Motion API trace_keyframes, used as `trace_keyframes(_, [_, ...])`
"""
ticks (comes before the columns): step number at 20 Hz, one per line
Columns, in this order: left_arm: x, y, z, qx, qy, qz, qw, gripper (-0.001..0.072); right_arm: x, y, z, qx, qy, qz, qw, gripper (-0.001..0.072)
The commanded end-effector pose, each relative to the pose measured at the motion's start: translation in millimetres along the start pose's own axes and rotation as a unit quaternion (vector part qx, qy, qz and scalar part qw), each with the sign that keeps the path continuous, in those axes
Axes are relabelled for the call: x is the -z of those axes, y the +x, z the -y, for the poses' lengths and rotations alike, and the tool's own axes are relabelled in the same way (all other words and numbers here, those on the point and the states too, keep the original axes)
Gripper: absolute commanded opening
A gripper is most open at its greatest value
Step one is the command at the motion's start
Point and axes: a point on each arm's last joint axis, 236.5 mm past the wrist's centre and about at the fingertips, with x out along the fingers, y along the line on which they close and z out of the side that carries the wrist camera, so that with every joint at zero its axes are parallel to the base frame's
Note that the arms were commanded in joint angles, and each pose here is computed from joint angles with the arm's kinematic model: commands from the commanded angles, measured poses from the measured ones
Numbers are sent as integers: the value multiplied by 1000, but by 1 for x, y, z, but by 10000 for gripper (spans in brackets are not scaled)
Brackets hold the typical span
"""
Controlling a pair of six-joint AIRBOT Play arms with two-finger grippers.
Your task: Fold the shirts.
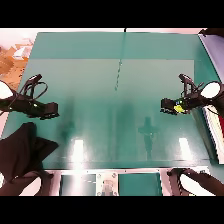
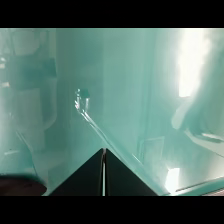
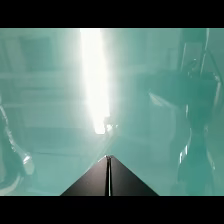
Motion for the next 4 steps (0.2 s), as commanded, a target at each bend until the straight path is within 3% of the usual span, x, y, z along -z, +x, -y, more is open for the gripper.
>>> trace_keyframes(1, [-1, 0, -1, -2, 0, 7, 1000, 28, 1, 1, -2, -1, -2, 0, 1000, 12])
trace_keyframes(4, [0, 0, -1, -2, 0, 4, 1000, 28, 1, 1, -2, -1, -3, 0, 1000, 13])
